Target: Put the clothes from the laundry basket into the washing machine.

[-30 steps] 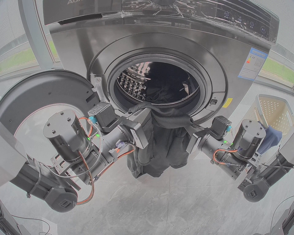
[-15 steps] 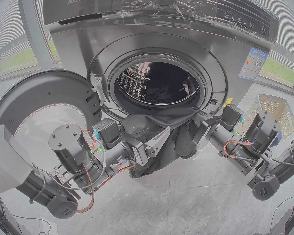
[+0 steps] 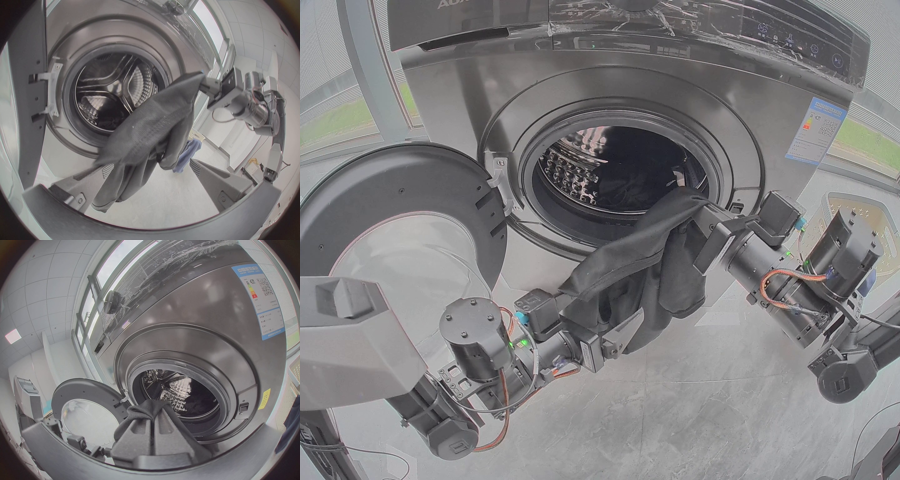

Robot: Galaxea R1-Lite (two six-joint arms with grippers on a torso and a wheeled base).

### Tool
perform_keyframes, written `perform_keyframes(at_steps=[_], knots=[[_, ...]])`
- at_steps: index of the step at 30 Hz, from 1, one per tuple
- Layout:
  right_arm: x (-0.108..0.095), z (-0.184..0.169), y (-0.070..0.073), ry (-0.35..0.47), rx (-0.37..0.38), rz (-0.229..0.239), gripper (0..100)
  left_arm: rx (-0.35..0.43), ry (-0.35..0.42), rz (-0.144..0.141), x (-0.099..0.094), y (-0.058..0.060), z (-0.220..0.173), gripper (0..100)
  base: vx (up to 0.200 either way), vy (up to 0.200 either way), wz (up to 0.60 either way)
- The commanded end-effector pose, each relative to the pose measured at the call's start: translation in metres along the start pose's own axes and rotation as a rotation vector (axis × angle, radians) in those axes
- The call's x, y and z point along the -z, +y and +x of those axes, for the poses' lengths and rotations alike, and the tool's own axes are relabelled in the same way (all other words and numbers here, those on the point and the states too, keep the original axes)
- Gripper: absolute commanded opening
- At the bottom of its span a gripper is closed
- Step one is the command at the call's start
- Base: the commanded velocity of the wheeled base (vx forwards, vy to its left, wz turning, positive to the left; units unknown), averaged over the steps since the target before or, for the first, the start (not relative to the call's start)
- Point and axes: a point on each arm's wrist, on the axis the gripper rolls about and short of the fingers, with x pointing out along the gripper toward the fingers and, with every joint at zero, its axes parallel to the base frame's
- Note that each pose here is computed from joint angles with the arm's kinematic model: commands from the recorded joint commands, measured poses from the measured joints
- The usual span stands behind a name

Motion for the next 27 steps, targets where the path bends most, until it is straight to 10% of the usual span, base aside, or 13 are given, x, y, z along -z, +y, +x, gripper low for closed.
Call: perform_keyframes(at_steps=[1,27], knots=[[-0.001,0.0,0.003,-0.005,-0.007,0.004,0,-0.007,0.065,-0.001,0.02,0.002,0.004,100,0.0,0.0,0.0],[-0.009,0.009,0.005,-0.044,-0.005,0.008,0,-0.008,0.126,0.005,0.044,0.003,0.011,100,0.0,0.0,0.0]])
